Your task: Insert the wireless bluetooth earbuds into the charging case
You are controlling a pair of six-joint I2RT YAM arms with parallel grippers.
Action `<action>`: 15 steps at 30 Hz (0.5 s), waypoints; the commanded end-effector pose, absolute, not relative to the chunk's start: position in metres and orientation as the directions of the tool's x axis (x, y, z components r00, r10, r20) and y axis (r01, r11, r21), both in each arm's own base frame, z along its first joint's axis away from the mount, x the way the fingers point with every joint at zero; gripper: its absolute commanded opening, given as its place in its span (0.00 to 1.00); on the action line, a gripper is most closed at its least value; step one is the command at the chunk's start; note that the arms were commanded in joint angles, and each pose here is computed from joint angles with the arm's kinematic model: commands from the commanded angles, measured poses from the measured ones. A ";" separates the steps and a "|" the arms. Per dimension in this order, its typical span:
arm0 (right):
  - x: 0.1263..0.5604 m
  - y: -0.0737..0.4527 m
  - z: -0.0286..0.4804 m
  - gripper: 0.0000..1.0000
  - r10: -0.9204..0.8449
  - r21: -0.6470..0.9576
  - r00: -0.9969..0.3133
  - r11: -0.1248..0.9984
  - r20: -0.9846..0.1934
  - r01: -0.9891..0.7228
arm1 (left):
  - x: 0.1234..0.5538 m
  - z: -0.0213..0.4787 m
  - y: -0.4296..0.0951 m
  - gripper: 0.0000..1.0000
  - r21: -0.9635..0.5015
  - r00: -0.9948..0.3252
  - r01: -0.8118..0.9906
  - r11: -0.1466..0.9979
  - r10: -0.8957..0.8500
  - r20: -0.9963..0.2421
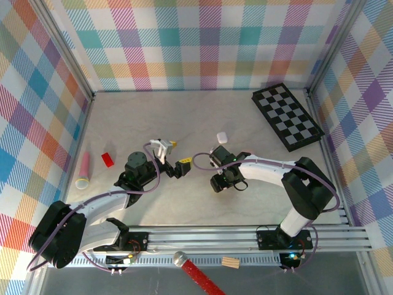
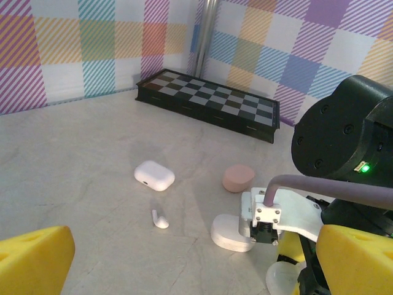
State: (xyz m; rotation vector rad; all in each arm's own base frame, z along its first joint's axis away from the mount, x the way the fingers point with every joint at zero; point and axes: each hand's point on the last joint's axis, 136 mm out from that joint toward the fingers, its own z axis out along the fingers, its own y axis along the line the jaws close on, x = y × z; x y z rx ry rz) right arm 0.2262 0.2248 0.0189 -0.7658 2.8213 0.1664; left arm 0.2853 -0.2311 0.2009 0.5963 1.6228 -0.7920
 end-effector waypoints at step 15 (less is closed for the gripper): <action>0.248 0.238 0.089 0.41 -0.463 0.052 -0.685 0.807 -0.562 -0.588 | 0.284 0.241 -0.212 1.00 -0.410 -0.376 0.639 0.651 -0.200 -0.905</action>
